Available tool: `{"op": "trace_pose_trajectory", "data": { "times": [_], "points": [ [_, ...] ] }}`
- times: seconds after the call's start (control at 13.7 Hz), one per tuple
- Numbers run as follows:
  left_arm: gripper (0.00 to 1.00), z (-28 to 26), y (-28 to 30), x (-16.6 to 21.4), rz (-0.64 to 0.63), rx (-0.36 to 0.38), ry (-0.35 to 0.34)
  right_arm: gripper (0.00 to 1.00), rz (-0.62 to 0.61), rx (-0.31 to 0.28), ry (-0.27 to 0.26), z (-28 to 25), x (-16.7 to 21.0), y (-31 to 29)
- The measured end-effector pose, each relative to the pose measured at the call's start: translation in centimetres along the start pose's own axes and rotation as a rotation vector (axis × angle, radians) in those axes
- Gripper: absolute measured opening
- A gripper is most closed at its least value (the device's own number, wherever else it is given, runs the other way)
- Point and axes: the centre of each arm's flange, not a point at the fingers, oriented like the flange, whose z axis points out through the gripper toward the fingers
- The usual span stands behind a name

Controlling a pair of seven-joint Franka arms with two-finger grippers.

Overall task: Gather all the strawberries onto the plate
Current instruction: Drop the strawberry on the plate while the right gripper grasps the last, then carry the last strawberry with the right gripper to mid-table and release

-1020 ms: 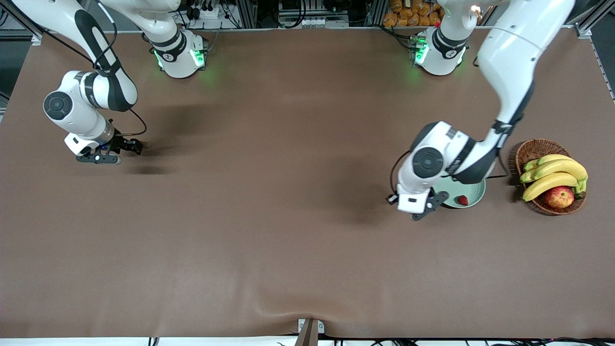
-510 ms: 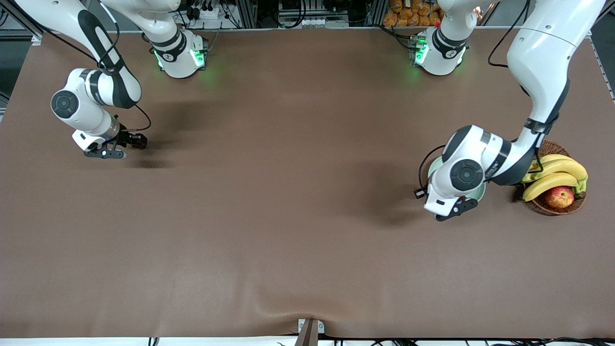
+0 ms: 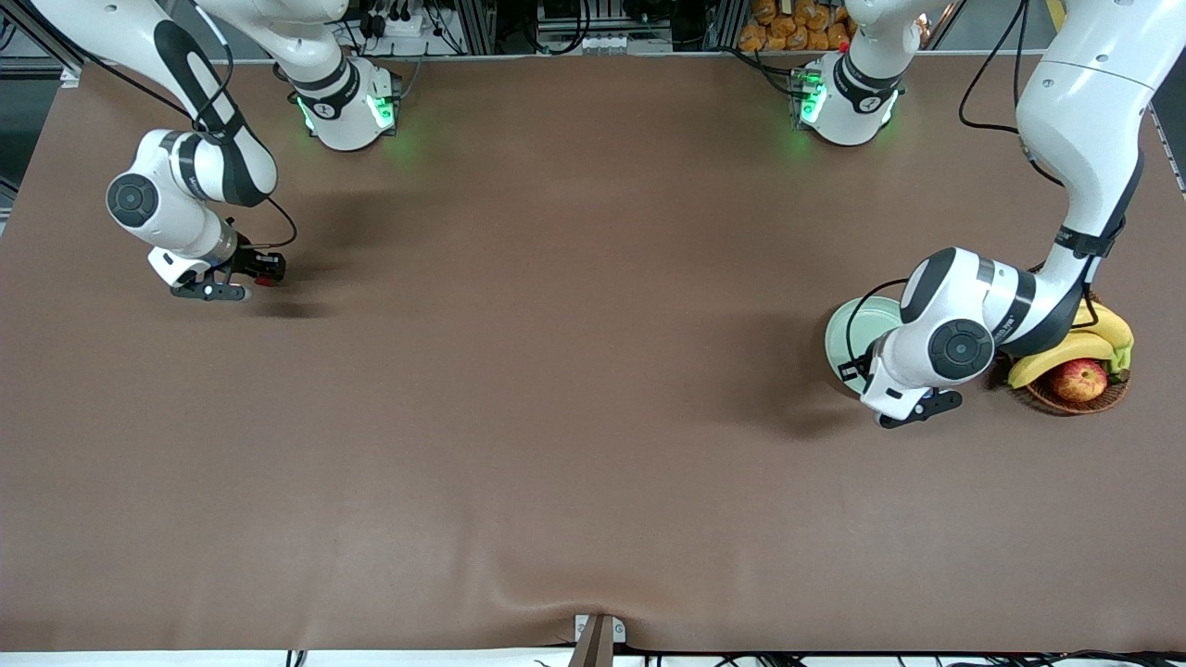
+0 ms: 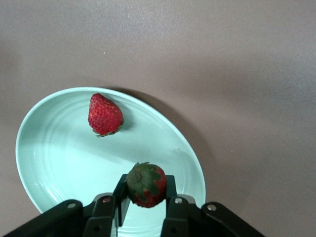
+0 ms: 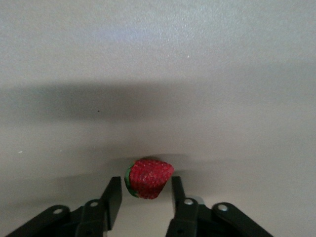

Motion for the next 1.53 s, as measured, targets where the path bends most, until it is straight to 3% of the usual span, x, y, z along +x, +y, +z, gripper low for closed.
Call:
{"op": "trace_pose_trajectory", "data": {
  "times": [0.07,0.15,0.22,0.29,0.58,0.66,1.02,1.53],
  "points": [
    [0.33,0.2,-0.1,0.0,0.002,0.001,-0.005,0.48,0.008,0.005,-0.003,0.2,-0.1,0.0],
    [0.39,0.4,-0.5,0.1,0.003,0.0,-0.008,0.45,0.011,0.006,-0.002,0.4,-0.1,0.0],
    [0.48,0.5,-1.0,0.4,0.001,-0.002,-0.01,0.44,0.011,0.006,-0.001,0.5,-0.1,0.0],
    [0.59,0.5,-1.5,0.6,-0.004,-0.005,-0.011,0.33,0.012,0.006,0.0,0.5,0.0,0.0],
    [0.96,-1.6,-1.2,0.8,0.0,-0.021,0.023,0.32,0.011,0.003,0.026,-0.1,0.6,0.0],
    [1.0,-2.7,-0.7,0.6,0.008,-0.028,0.041,0.32,0.009,0.0,0.038,-0.5,1.1,0.1],
    [1.0,-8.7,2.5,-0.6,0.05,-0.047,0.097,0.32,0.04,0.039,0.054,-1.7,2.6,-1.4],
    [1.0,-10.5,5.0,-1.8,0.09,-0.04,0.103,0.32,0.1,0.228,0.015,-12.8,10.8,-11.4]
  ]
}}
